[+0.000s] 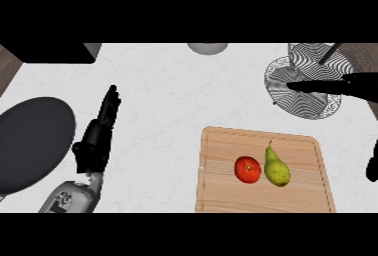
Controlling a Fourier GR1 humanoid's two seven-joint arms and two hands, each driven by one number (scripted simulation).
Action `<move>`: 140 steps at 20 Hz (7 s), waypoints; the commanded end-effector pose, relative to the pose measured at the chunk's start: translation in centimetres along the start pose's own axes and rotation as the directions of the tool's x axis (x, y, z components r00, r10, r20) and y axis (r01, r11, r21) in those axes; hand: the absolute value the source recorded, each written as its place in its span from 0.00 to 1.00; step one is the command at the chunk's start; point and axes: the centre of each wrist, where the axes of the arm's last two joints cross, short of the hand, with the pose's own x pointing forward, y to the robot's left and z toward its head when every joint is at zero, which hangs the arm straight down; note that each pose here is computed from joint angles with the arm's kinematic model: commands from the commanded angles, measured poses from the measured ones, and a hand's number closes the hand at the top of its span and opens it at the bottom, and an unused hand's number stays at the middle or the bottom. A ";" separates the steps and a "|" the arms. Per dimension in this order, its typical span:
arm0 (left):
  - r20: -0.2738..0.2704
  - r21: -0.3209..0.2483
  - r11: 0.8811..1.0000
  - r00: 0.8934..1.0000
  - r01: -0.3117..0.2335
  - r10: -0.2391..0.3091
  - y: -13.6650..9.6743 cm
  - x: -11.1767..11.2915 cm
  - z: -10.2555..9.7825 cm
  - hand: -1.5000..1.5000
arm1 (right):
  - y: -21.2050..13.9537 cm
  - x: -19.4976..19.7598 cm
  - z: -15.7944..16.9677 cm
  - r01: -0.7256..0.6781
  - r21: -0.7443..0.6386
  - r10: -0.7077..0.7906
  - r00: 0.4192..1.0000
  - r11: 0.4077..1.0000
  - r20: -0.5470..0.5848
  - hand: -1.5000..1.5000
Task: Pick the pear from the cutting board and place it in the tiered basket
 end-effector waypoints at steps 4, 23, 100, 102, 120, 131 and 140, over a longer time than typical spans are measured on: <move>-0.016 -0.004 1.000 1.000 0.003 -0.003 0.5 0.2 -1.1 0.50 | 1.7 0.2 -0.5 -0.075 0.122 0.086 0.992 0.990 -0.090 0.00; 0.004 -0.020 1.000 1.000 0.012 -0.011 1.1 -0.2 0.2 0.50 | 2.0 -1.0 -1.4 -0.249 0.133 0.263 0.959 0.959 -0.102 0.00; -0.010 0.006 1.000 1.000 -0.006 0.006 -0.2 0.2 0.1 0.50 | 15.5 -10.0 -11.3 -0.291 0.018 0.291 0.952 0.957 -0.095 1.00; -0.007 -0.011 1.000 1.000 0.002 -0.002 0.0 -1.8 0.0 0.50 | 16.9 -9.5 -14.2 -0.319 -0.030 0.315 0.945 0.947 -0.088 1.00; -0.013 0.010 1.000 1.000 -0.004 0.004 0.4 0.3 -0.2 0.50 | 13.9 -7.9 -2.3 -0.729 -0.232 0.522 0.641 0.644 -0.563 1.00; 0.004 0.001 1.000 1.000 0.003 -0.003 0.0 1.3 0.5 0.50 | 6.3 3.7 7.7 -0.687 -0.503 0.402 0.721 0.524 -0.565 1.00; -0.009 -0.019 1.000 1.000 -0.013 0.013 1.9 0.9 -0.7 0.50 | 0.8 5.7 13.4 -0.545 -0.621 0.269 0.832 0.563 -0.486 1.00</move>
